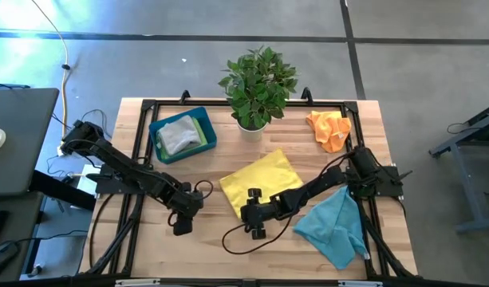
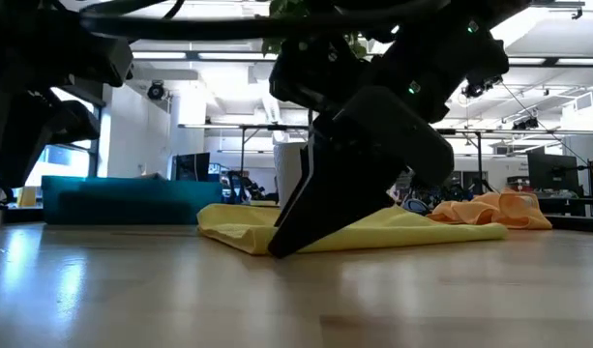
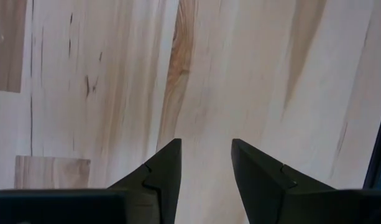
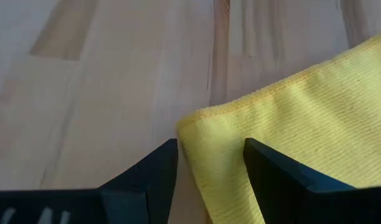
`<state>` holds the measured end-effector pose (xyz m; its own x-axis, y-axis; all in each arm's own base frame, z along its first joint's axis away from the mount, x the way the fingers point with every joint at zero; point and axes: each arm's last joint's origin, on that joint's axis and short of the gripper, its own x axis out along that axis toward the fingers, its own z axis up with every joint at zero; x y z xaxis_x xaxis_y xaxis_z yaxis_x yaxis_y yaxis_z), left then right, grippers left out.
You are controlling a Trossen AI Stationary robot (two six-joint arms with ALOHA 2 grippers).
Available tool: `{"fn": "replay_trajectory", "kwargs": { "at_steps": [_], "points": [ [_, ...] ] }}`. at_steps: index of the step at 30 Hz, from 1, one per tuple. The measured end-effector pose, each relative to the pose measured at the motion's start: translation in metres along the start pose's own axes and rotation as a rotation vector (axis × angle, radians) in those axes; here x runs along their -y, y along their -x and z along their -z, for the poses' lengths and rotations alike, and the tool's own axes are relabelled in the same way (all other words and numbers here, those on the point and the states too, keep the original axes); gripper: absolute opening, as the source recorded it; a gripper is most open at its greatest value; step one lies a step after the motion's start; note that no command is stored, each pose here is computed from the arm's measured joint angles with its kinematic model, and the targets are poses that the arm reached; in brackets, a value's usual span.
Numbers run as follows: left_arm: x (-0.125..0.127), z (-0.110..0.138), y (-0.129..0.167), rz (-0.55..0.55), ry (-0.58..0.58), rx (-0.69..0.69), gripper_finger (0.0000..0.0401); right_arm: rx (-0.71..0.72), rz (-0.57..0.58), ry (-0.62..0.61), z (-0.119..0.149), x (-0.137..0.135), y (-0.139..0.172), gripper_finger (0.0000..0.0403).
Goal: Fold microfiber towels
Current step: Fold the yellow towel
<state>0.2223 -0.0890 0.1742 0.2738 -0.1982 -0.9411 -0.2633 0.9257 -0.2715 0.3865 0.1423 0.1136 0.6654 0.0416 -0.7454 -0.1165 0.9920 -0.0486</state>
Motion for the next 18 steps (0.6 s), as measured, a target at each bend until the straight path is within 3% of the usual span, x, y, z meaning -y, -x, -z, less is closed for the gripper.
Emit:
{"fn": "replay_trajectory", "kwargs": {
  "at_steps": [8, 14, 18],
  "points": [
    [-0.0006, 0.0007, 0.0000, -0.009, 0.001, -0.005, 0.0131, -0.003, 0.050, -0.021, 0.0013, 0.0013, -0.0013, 0.0165],
    [-0.0007, 0.0006, 0.0000, -0.010, 0.018, -0.003, 0.0131, -0.012, 0.063, -0.055, 0.0026, 0.0012, -0.0014, 0.0068],
    [-0.0008, 0.0005, 0.0000, -0.013, 0.038, -0.001, 0.0131, -0.019, 0.059, -0.161, 0.0031, 0.0033, -0.0018, 0.0008]
  ]
}}
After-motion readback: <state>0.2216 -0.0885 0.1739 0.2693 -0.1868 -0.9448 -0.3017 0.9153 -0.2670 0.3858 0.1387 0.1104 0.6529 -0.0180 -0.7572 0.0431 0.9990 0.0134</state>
